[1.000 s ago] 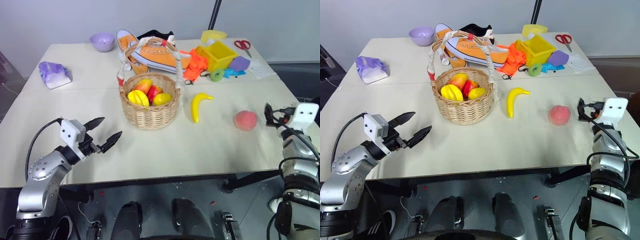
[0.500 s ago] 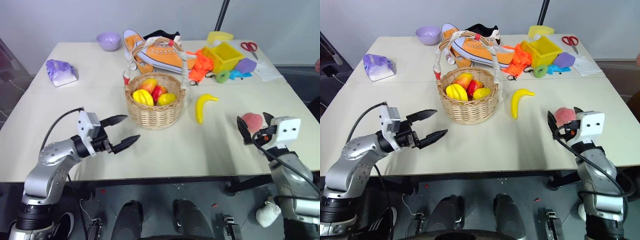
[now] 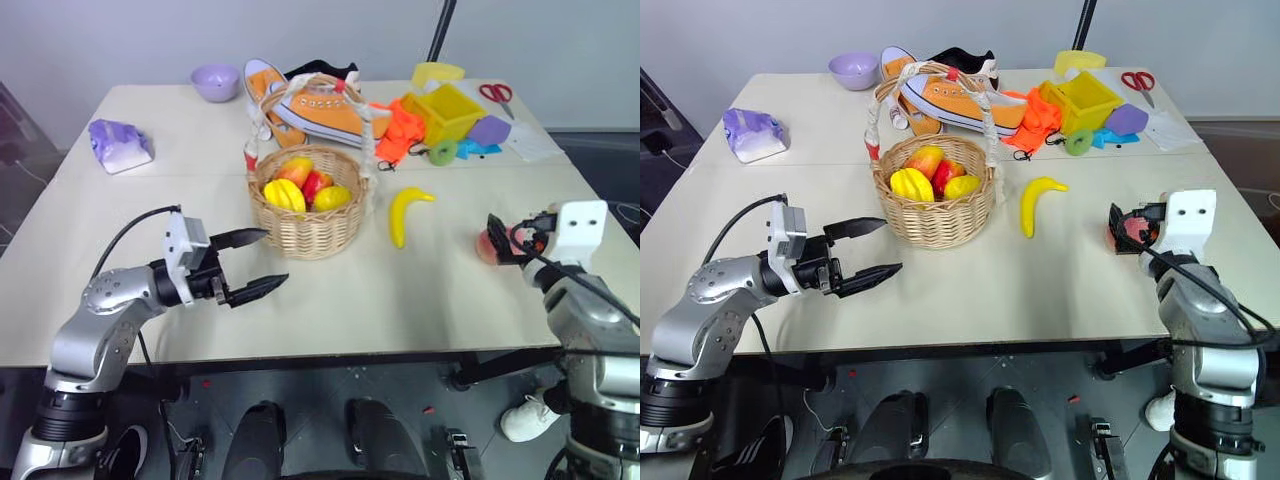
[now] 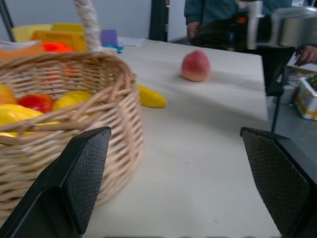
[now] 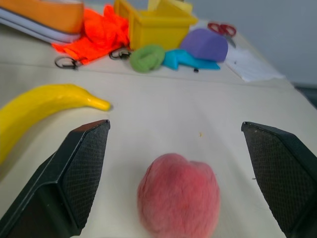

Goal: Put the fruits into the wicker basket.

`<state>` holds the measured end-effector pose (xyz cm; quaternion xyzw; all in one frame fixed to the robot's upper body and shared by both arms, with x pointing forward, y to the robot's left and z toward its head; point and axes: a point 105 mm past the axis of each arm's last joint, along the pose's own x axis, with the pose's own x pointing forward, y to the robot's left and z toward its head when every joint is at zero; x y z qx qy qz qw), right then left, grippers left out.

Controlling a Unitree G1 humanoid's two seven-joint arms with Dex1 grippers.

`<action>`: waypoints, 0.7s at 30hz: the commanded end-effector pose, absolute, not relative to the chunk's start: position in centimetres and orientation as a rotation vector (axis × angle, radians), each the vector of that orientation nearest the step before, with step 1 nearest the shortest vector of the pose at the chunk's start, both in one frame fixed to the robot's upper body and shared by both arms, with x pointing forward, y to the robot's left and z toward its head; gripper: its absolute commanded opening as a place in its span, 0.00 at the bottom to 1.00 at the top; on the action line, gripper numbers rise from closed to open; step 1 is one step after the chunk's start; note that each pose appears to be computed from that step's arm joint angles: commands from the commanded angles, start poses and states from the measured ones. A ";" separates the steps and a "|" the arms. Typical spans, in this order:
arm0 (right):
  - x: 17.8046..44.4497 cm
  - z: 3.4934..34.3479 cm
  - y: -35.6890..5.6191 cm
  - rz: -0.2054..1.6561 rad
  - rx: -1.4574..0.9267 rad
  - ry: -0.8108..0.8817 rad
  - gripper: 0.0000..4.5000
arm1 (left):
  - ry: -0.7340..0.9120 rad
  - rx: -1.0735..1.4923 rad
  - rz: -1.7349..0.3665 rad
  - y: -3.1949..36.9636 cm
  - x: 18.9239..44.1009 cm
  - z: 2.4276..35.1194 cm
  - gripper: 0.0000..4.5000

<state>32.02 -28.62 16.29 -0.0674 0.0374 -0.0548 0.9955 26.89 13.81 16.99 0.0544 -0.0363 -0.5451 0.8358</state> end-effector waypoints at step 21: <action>35.5 12.9 -29.9 -0.106 -0.031 0.268 0.63 | -0.139 0.152 -1.095 14.3 25.7 17.8 1.00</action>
